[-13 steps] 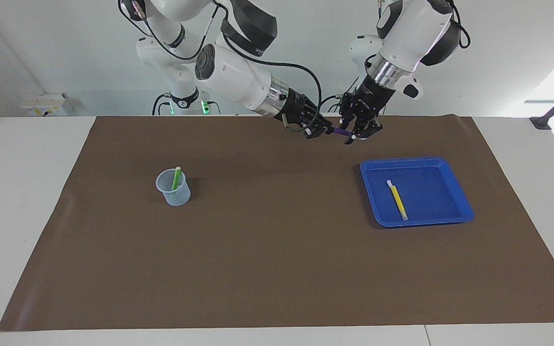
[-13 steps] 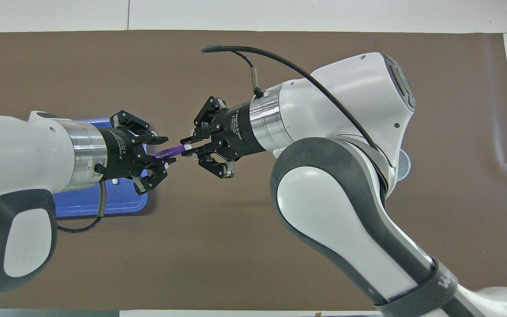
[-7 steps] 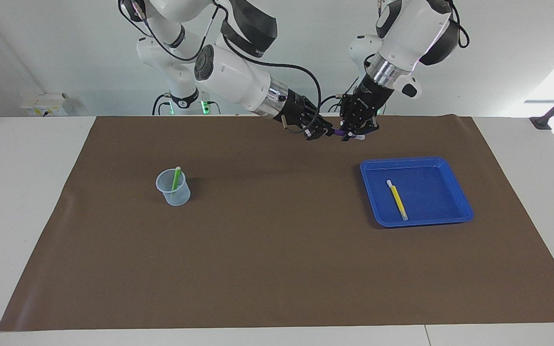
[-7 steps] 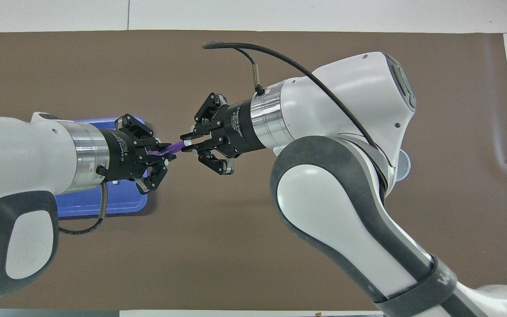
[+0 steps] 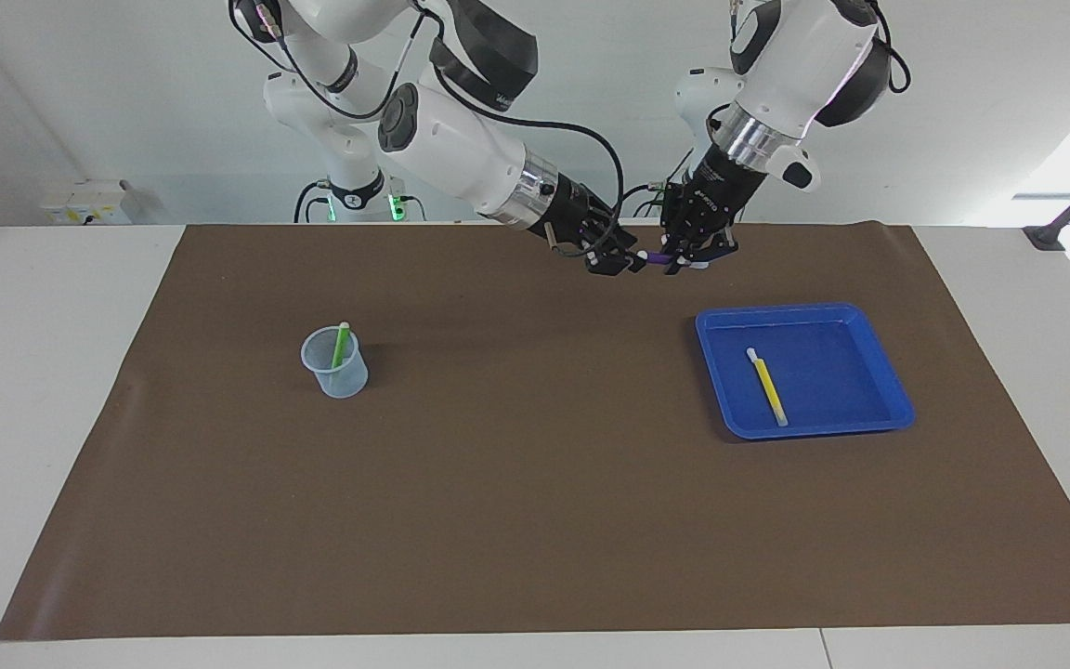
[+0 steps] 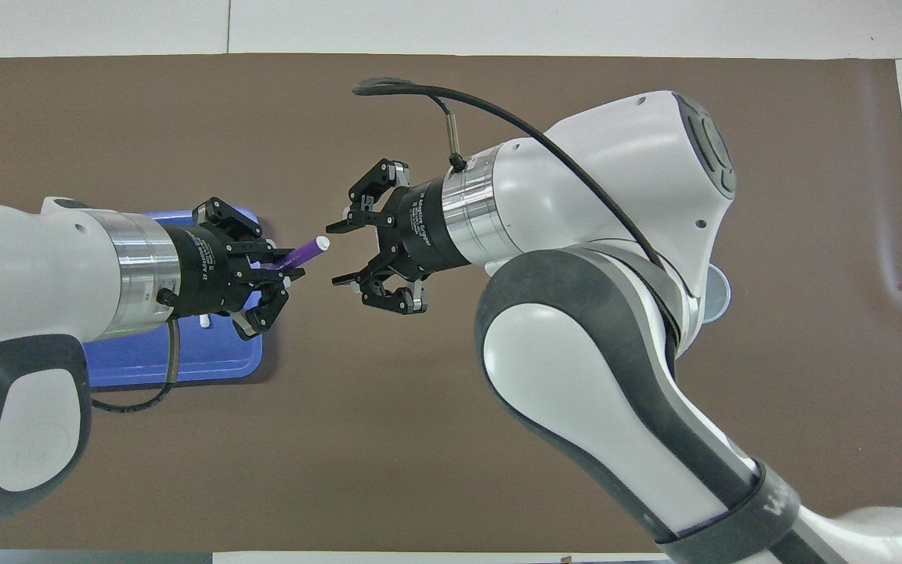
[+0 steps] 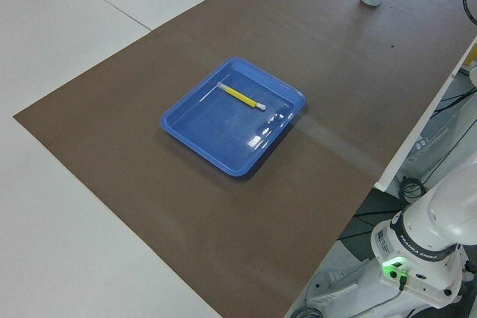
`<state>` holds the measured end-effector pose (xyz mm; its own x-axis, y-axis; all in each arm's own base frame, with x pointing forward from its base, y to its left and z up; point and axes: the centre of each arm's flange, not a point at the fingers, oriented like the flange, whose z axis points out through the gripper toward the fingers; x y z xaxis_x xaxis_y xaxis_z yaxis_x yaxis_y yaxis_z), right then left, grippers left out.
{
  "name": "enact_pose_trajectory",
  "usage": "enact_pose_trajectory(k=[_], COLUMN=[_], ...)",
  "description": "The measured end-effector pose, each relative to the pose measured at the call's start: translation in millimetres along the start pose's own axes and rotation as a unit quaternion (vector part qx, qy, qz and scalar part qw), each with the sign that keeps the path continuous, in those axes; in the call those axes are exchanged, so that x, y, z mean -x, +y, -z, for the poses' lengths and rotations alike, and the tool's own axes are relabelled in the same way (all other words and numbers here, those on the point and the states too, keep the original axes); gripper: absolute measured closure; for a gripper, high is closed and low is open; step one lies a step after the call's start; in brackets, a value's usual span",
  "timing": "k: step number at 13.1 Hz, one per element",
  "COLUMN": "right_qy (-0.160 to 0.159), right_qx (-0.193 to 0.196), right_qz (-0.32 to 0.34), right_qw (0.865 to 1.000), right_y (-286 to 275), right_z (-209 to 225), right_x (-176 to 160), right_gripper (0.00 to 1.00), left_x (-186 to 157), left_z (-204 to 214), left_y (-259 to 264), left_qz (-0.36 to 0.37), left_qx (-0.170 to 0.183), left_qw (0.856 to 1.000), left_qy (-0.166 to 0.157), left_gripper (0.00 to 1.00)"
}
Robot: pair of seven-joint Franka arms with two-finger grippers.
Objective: Right arm passes pens to left for tray arrangement
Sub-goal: 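Lay the purple pen in the tray while the right gripper returns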
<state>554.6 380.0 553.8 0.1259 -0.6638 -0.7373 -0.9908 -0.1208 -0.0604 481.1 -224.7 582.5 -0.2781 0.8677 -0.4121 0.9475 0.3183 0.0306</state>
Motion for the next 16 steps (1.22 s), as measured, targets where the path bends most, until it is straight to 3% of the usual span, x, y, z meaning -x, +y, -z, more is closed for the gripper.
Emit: enact_pose_trajectory(k=[3, 6, 9, 12, 16], right_qy=[0.063, 0.148, 0.202, 0.258, 0.311], right_qx=[-0.002, 0.029, 0.077, 0.144, 0.229], right_qz=[0.040, 0.105, 0.186, 0.285, 0.382], right_qw=[0.997, 0.983, 0.958, 0.912, 0.840], right_y=[0.5, 4.9, 5.7, 14.6, 34.0], right_z=[-0.5, -0.7, 11.9, 29.1, 55.8], right_x=[-6.6, -22.5, -59.0, -111.8, -182.6], right_gripper=[0.04, 0.00, 0.00, 0.00, 0.00], left_x=[-3.9, -24.2, -70.7, -125.5, -210.2], left_z=[2.5, 10.8, 19.3, 24.5, 6.1], left_y=[4.8, 24.3, 52.2, 76.5, 96.9], left_qz=[0.005, -0.026, -0.123, -0.229, -0.386], left_qx=[0.005, 0.017, 0.008, -0.004, -0.038], left_qw=[1.000, 1.000, 0.992, 0.973, 0.921], left_qy=[-0.002, -0.001, 0.018, 0.031, 0.038], left_gripper=[0.81, 0.81, 0.81, 0.81, 0.81])
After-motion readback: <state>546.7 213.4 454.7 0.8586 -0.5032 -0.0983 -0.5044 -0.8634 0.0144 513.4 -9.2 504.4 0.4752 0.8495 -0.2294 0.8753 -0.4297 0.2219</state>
